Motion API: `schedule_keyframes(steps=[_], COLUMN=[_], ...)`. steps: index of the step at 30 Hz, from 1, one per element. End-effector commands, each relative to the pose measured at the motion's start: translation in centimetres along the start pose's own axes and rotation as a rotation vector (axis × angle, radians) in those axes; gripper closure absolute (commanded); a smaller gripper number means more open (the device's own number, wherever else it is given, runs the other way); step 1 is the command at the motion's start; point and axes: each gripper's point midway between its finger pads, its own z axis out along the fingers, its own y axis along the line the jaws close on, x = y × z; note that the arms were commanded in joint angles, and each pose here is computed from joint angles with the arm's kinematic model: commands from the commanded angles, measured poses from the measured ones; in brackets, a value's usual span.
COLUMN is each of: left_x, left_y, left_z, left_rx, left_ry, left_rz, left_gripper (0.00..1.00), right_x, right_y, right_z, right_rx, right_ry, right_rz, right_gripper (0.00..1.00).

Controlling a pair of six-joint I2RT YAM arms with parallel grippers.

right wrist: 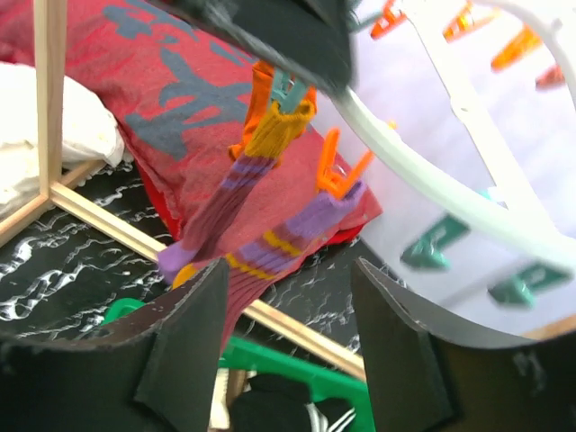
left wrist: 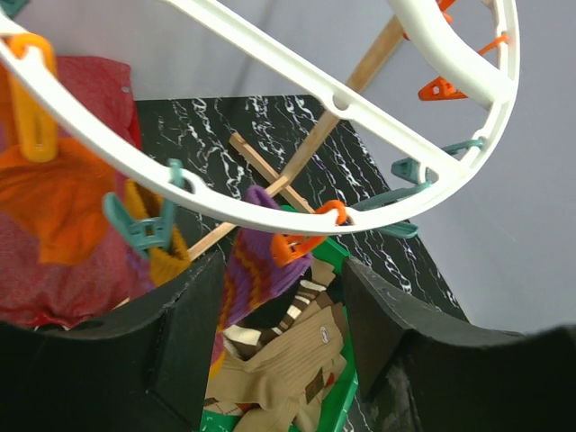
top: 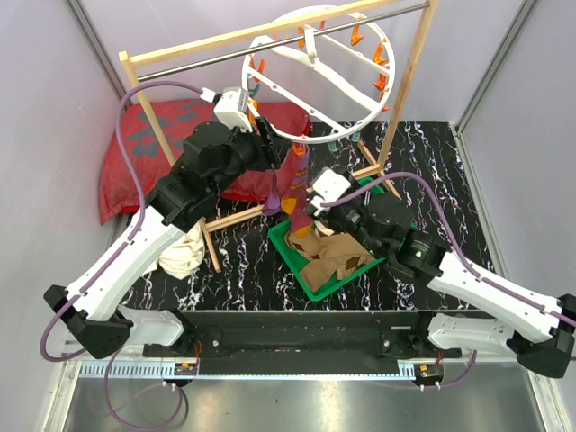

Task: Clip the socks to the hanger
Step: Clamp the sock onto the hanger, then open the clamp at the hanger.

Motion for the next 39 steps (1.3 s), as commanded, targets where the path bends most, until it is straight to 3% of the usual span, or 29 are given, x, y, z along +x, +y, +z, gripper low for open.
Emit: schedule_keyframes(steps=[1,8,28,39], left_x=[-3.4,-4.0,-3.5,-3.8], left_y=[0.3,0.8,1.0,0.6], left_z=[-0.3,-0.2,-0.2,-0.1], left_rx=[0.001,0.000,-0.002,0.008], left_ry=[-0.097,-0.102,-0.076,-0.061], left_rz=[-0.002,-0.002,-0.012,-0.017], left_gripper=[0.42,0.42,0.42,0.42], right_x=[0.8,2.4,2.1,4.8], right_y=[-2.5,-5.0,-9.0,-9.7], right_z=[-1.8,-2.8,1.7,4.3], right_rx=[0.104,0.105,0.114,0.209], right_ry=[-0.003,-0.050,-0.260,-0.305], right_rz=[0.182,0.360,0.432,0.441], right_gripper=[0.35,0.33,0.35,0.48])
